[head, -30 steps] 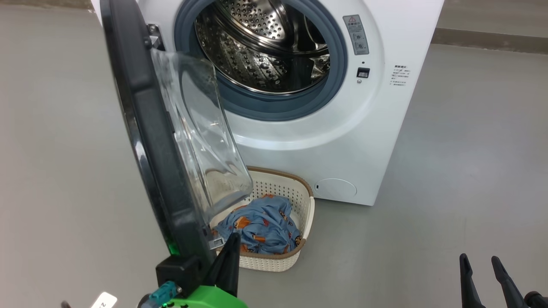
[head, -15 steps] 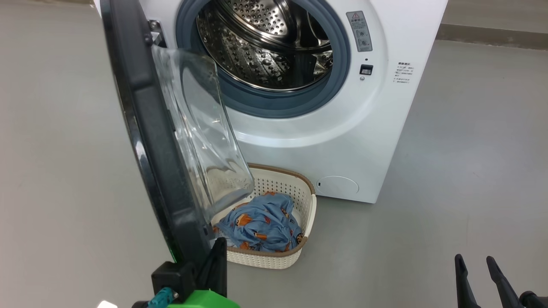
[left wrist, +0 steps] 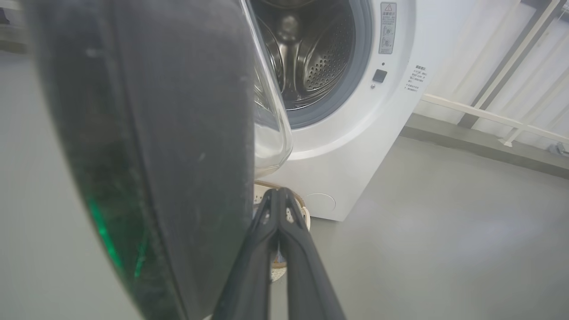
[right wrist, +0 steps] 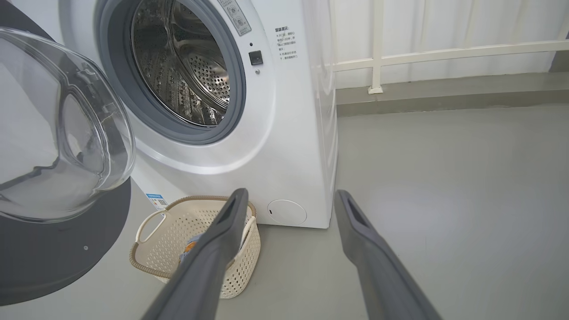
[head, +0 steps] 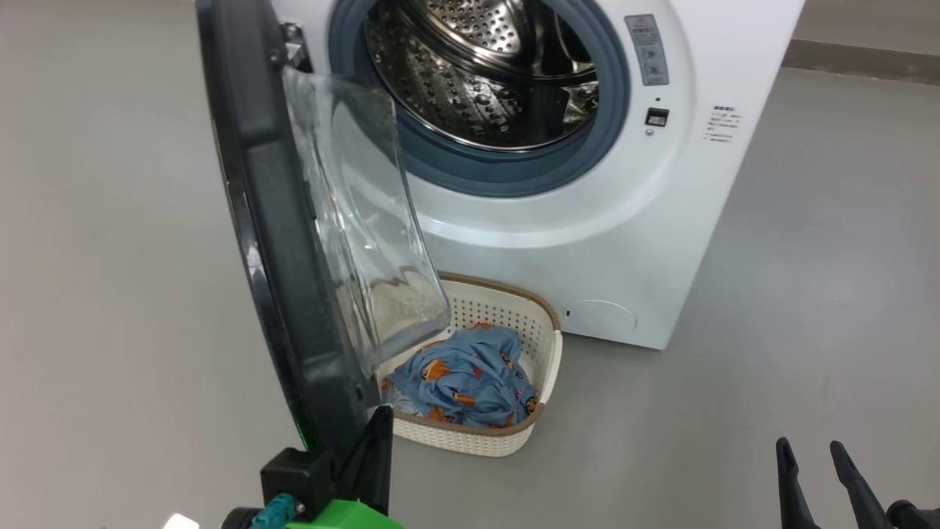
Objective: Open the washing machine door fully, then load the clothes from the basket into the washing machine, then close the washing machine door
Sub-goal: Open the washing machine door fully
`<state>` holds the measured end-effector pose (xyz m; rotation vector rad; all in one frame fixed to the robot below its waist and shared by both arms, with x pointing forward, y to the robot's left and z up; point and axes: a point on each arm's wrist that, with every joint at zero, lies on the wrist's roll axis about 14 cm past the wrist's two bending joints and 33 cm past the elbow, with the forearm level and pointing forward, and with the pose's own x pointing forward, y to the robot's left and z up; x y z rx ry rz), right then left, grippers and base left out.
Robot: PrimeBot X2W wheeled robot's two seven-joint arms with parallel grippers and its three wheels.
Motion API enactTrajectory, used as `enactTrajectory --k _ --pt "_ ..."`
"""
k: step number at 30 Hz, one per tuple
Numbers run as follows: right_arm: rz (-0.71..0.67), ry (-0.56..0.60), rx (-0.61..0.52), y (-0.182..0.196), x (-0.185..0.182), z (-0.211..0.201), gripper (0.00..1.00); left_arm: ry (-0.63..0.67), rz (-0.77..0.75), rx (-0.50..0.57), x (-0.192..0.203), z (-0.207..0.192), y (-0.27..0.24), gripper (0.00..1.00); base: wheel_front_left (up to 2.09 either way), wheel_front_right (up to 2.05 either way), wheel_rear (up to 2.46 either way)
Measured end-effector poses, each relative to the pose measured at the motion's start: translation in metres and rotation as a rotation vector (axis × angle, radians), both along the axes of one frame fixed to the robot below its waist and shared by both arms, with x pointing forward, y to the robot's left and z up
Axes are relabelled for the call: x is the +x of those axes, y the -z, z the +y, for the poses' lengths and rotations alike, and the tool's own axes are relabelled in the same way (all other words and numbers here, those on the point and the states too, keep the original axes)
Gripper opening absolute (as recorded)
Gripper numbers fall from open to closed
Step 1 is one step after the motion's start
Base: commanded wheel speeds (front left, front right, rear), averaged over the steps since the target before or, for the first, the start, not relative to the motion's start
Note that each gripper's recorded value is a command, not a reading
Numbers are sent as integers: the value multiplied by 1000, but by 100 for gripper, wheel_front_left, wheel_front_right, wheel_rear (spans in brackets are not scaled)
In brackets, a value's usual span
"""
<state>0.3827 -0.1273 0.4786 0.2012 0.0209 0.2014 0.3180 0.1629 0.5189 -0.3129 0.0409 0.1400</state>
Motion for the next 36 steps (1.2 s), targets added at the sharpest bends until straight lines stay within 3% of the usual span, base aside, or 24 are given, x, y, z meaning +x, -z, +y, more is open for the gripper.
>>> enactTrajectory --k 11,24,36 --pt "16 -59 3 6 7 21 100 -120 20 16 -11 34 4 0 0 0 0" --pt "43 -126 6 15 12 44 100 -435 68 51 -43 128 25 0 0 0 0" --pt "62 -140 -33 27 15 46 100 -635 79 63 -32 196 37 0 0 0 0"
